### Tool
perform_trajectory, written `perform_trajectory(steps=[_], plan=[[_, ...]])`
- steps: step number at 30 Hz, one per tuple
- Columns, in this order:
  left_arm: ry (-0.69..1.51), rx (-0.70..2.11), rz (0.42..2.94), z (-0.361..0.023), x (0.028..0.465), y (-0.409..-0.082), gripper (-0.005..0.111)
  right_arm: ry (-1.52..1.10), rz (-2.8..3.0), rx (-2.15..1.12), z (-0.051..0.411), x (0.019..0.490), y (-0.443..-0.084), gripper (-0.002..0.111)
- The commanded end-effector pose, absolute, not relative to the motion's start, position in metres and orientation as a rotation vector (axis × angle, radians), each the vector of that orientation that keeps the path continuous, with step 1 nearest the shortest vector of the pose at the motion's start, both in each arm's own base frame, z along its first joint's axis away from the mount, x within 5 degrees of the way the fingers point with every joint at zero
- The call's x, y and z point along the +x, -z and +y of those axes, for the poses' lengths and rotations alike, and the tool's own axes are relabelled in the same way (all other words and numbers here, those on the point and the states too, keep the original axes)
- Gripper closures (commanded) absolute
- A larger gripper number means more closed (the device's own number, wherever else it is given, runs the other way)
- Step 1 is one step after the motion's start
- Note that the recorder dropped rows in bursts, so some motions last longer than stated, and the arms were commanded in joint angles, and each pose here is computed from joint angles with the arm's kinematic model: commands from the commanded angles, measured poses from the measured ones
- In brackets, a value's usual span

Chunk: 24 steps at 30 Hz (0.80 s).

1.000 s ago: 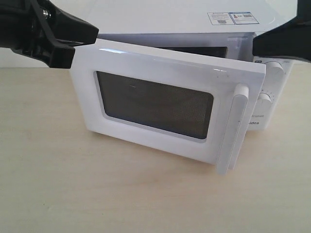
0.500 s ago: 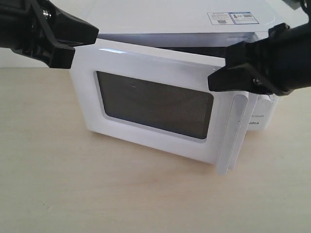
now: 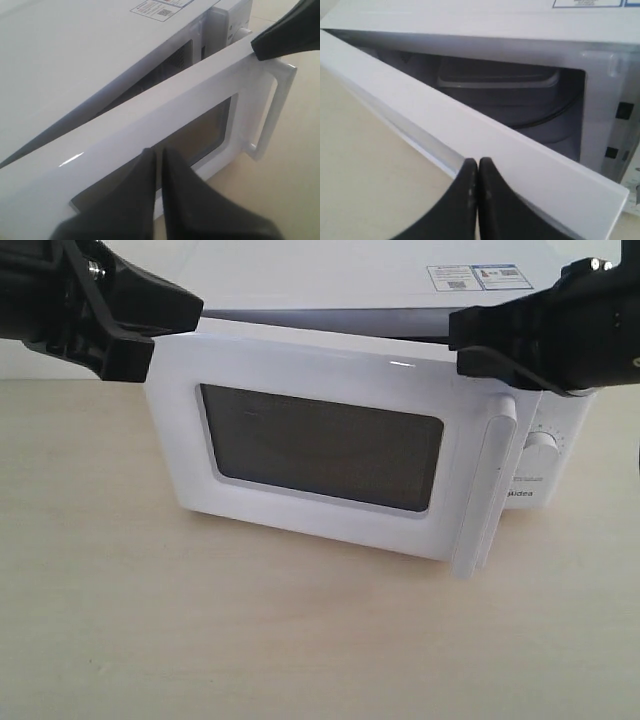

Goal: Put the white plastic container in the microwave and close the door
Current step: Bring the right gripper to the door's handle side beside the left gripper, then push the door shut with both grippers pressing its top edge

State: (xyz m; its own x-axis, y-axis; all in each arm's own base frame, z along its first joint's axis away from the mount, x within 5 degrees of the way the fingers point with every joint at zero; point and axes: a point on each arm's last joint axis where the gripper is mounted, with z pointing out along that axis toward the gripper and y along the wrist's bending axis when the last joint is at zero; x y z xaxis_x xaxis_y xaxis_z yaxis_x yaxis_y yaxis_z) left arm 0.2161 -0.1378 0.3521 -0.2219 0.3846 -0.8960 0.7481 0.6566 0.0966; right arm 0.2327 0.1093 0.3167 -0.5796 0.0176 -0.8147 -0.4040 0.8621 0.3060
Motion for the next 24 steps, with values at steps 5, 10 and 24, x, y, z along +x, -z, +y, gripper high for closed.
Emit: perform_trajectory(steps=[5,10,24], plan=[[0.462,0.889,1.834,-0.139,0.213,-0.355,0.102,-0.530,2.142,-0.258,0.111,0.249,-0.300,0.108],[0.468,0.897,1.840,-0.139,0.213,-0.354,0.102,-0.501,2.166,-0.281,0.112,0.254,-0.292,0.108],[0.475,0.907,1.845,-0.139,0.212,-0.353,0.102,-0.532,2.076,-0.211,0.107,0.243,-0.314,0.108]])
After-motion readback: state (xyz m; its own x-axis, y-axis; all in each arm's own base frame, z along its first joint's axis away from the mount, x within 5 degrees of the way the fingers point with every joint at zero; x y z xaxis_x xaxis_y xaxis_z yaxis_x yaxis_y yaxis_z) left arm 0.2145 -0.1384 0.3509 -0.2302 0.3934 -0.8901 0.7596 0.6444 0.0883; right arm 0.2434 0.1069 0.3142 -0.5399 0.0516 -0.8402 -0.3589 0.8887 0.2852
